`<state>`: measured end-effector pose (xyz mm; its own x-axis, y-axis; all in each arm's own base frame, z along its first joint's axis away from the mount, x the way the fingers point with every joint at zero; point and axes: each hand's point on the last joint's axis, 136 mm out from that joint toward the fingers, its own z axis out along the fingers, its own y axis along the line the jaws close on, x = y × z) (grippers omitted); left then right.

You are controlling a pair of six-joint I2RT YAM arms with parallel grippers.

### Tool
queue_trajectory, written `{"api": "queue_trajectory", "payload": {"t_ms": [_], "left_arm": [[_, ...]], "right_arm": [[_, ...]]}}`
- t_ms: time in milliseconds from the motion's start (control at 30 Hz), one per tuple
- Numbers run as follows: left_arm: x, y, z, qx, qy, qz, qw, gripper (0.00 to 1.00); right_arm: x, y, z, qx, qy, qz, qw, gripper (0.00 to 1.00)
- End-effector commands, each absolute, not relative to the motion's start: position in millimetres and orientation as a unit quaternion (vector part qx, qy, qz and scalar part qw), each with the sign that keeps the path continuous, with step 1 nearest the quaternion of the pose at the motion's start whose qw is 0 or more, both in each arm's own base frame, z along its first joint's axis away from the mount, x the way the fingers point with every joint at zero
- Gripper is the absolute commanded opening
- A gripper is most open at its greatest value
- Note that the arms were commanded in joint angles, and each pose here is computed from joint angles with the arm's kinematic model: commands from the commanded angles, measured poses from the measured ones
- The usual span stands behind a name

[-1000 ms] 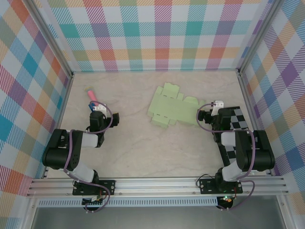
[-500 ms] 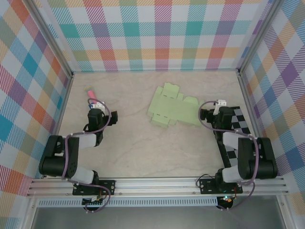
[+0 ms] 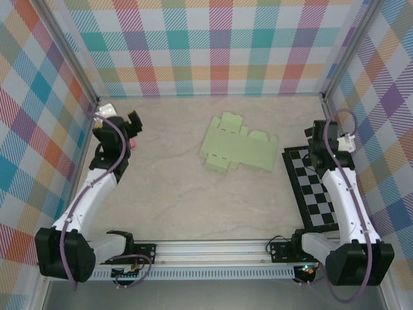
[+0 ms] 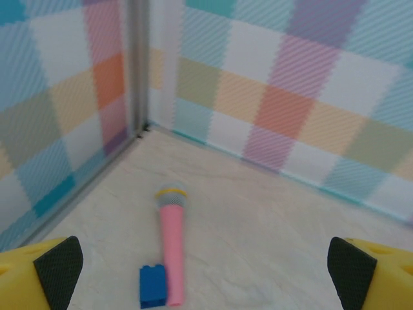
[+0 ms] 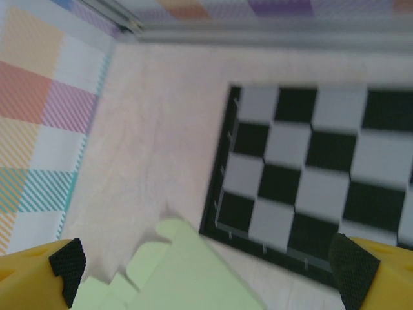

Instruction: Fold the paper box

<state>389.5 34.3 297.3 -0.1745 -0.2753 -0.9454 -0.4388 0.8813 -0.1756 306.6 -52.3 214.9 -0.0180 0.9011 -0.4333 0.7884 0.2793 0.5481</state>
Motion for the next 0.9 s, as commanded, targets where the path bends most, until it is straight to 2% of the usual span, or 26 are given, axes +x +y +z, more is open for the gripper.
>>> {"api": "queue_trajectory", "payload": {"t_ms": [0,100,267,400,533,733,800,867], "left_arm": [[367.4,60.9,255.9,-0.309,0.801,0.140,0.493,1.00],[384.2,32.7,226.9,-0.268,0.844,0.084,0.456,1.00],[390.7,-8.5,202.3,-0.209,0.874,0.021,0.438,1.00],[386.8,-28.7,195.4,-0.178,0.880,0.010,0.440,1.00],[385.8,-46.7,186.7,-0.140,0.891,0.015,0.431,1.00],[387.3,-64.1,197.4,-0.101,0.889,0.017,0.447,1.00],[384.4,-69.6,196.3,-0.086,0.889,0.025,0.448,1.00],[379.9,-76.6,195.2,-0.069,0.890,0.040,0.449,1.00]], "right_arm": [[273.8,8.5,163.3,0.708,0.678,0.089,0.176,1.00],[292.7,62.1,160.8,0.681,0.709,0.094,0.154,1.00],[309.5,138.0,123.0,0.677,0.717,0.149,0.070,1.00],[311.1,145.0,96.7,0.697,0.703,0.127,0.050,1.00],[315.1,165.8,64.9,0.704,0.696,0.144,-0.004,1.00],[336.0,164.2,41.2,0.720,0.682,0.125,-0.006,1.00],[342.3,164.4,35.1,0.725,0.678,0.122,-0.011,0.97],[349.2,160.5,32.9,0.725,0.679,0.114,0.006,0.86]]}}
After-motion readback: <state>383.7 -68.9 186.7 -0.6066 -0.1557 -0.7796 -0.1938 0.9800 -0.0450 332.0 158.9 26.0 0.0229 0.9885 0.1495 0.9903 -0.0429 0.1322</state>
